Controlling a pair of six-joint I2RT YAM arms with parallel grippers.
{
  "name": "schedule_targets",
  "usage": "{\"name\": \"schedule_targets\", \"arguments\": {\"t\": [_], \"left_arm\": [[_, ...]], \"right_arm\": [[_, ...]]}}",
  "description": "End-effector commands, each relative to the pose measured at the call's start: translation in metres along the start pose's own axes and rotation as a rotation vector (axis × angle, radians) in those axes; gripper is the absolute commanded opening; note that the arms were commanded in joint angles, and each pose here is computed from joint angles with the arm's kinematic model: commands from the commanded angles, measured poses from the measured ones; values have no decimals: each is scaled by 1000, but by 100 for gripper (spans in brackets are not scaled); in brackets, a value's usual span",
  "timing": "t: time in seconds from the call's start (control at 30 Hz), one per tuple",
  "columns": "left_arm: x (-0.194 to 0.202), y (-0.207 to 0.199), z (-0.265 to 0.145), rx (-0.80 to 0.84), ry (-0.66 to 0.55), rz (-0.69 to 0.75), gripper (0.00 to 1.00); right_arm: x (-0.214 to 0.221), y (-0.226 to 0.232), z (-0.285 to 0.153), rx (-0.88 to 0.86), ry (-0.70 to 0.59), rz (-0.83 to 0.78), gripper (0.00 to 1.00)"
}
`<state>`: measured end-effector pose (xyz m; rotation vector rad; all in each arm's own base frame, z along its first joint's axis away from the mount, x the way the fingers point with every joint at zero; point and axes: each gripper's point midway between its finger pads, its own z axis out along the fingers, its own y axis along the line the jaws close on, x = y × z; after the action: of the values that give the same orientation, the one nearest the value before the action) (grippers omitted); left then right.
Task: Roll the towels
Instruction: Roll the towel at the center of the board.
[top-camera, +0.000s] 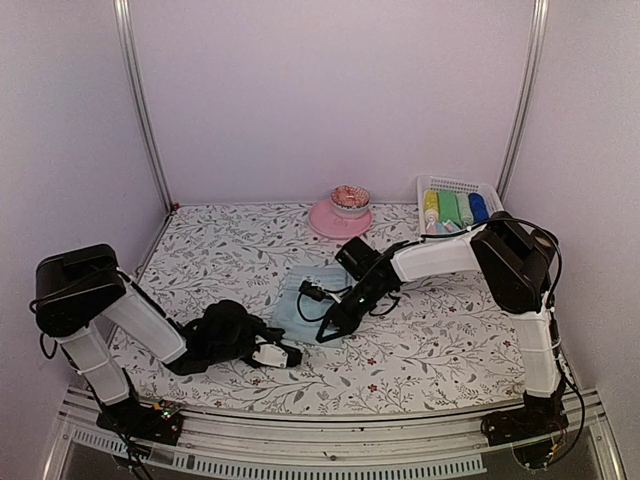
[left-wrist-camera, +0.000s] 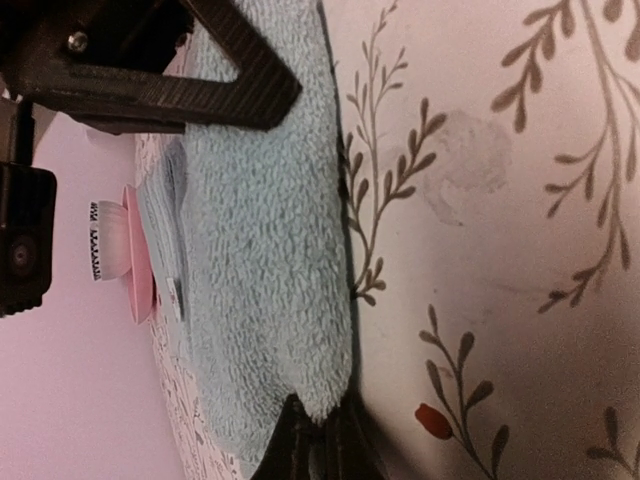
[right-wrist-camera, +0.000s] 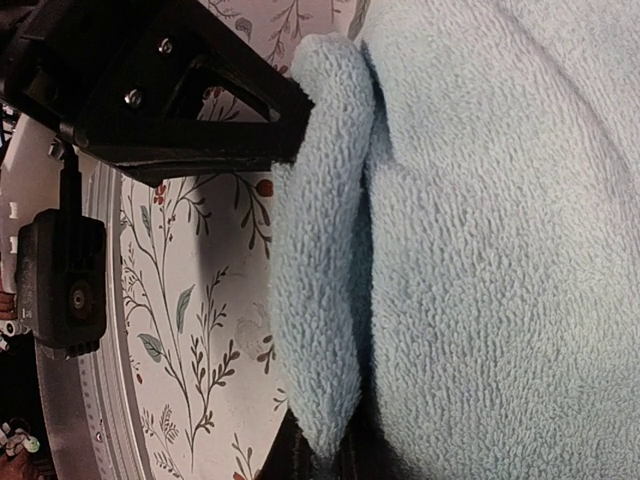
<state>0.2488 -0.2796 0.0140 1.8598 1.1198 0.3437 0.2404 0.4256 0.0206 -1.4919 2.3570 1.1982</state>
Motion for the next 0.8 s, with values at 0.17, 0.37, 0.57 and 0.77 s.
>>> {"name": "schedule_targets", "arguments": {"t": [0.17,0.37,0.57,0.77], "left_arm": [[16,-34,3,179,76,-24,0],[-1,-31,-7,347,21,-156,0],[-15,-30,-27,555,-47,-296,0],[-22,-26,-30,750,-94,-467,0]], "right_arm": [[4,-14,-14,118,11,-4,30],[-19,1,-60,301,-108,-130,66],[-22,41,-77,516,-186,-365,70],[-7,105,-74,512,-333,-661,70]]}}
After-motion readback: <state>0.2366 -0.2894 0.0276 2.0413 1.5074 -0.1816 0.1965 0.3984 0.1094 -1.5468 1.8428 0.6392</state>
